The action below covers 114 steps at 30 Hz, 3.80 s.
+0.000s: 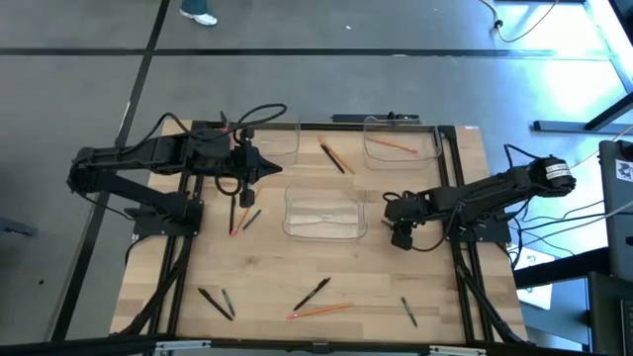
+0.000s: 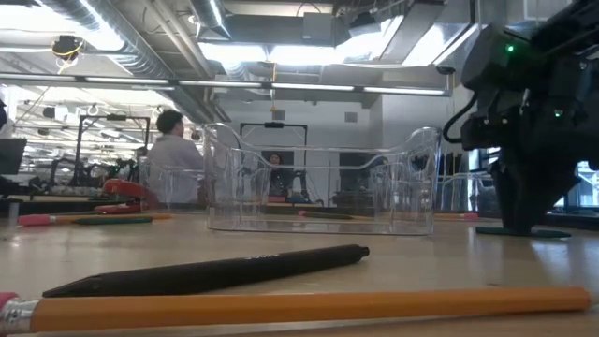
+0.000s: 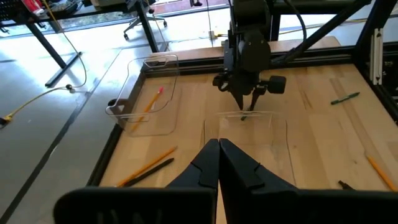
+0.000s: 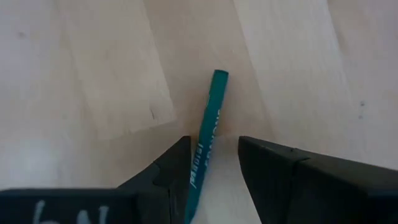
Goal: Sort crayons/erasers/pens/pencils in bins
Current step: Put the green crayon into the middle transparent bin
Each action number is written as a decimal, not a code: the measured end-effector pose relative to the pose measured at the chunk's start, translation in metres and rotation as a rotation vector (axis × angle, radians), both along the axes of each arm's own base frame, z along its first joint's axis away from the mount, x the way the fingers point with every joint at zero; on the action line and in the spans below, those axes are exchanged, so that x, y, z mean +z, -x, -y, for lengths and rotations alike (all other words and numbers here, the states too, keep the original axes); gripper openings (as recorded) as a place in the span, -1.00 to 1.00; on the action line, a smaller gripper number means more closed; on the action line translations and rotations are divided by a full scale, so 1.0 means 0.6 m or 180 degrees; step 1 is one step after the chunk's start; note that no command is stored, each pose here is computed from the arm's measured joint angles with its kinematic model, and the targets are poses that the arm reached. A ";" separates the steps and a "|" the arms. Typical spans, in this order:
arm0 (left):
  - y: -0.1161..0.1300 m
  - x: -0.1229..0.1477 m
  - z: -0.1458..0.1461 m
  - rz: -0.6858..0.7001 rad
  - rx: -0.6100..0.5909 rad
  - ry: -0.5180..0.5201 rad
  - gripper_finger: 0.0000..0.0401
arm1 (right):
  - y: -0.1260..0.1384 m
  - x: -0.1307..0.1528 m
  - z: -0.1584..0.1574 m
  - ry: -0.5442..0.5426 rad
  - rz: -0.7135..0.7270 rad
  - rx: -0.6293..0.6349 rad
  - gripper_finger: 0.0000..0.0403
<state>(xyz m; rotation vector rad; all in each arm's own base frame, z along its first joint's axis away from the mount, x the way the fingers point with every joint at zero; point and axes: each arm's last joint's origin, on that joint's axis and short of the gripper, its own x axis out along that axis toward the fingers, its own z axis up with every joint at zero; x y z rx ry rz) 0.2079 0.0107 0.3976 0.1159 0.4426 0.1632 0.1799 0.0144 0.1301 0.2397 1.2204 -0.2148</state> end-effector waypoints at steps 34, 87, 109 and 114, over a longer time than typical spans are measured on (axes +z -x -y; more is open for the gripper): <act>0.000 0.000 0.000 0.0000 0.0000 0.0001 -1.00 | -0.003 -0.010 0.003 0.0068 -0.0088 -0.0384 -0.91; 0.000 0.000 0.000 0.0001 0.0001 0.0001 -1.00 | -0.009 0.006 0.001 -0.0153 -0.0360 -0.0664 -0.84; 0.000 0.000 0.000 0.0001 0.0003 0.0001 -1.00 | -0.005 -0.001 0.001 -0.0125 -0.0361 -0.0658 -0.55; 0.000 0.000 0.000 0.0002 0.0000 0.0001 -1.00 | -0.004 -0.001 0.001 -0.0097 -0.0381 -0.0508 -0.65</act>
